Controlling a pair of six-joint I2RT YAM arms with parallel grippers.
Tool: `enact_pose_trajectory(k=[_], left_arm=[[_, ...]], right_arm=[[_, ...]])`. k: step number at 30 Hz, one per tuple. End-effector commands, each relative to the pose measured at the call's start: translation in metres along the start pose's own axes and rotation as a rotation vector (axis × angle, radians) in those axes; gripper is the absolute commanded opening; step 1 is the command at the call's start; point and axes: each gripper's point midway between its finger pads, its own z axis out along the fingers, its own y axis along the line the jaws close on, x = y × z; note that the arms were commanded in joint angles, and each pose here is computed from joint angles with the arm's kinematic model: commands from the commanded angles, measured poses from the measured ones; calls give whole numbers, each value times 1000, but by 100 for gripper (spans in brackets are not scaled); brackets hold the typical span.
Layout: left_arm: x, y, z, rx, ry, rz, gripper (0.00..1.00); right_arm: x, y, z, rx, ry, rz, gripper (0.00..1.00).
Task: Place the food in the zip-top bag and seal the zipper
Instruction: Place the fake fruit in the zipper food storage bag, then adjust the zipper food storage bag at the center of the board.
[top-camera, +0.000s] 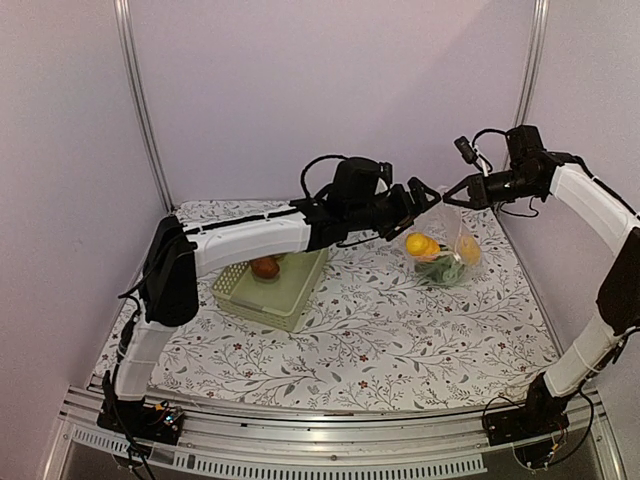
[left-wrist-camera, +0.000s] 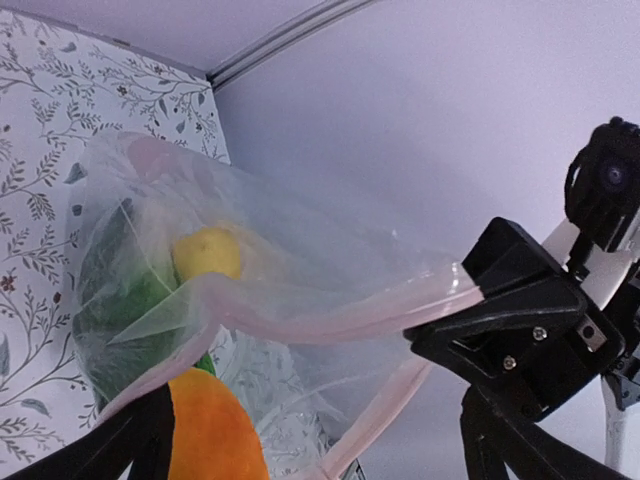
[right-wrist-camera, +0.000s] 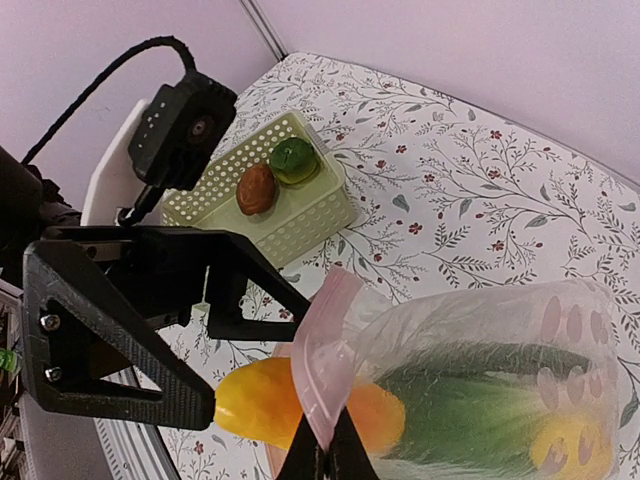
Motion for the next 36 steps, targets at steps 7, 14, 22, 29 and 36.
enact_pose_trajectory(k=[7, 14, 22, 29, 36], left_arm=[[-41, -83, -50, 59, -230, 409, 100], [-15, -19, -66, -76, -140, 450, 100], [21, 36, -44, -120, 50, 293, 86], [21, 57, -32, -85, 62, 223, 50], [20, 61, -21, -75, 70, 201, 27]], right_arm=[[-23, -13, -8, -47, -22, 61, 0], [-25, -14, -12, -47, -30, 57, 0], [-14, -16, -4, -68, -14, 83, 0], [-7, -14, -4, -64, -6, 89, 0], [-3, -15, -3, -68, -2, 95, 0]])
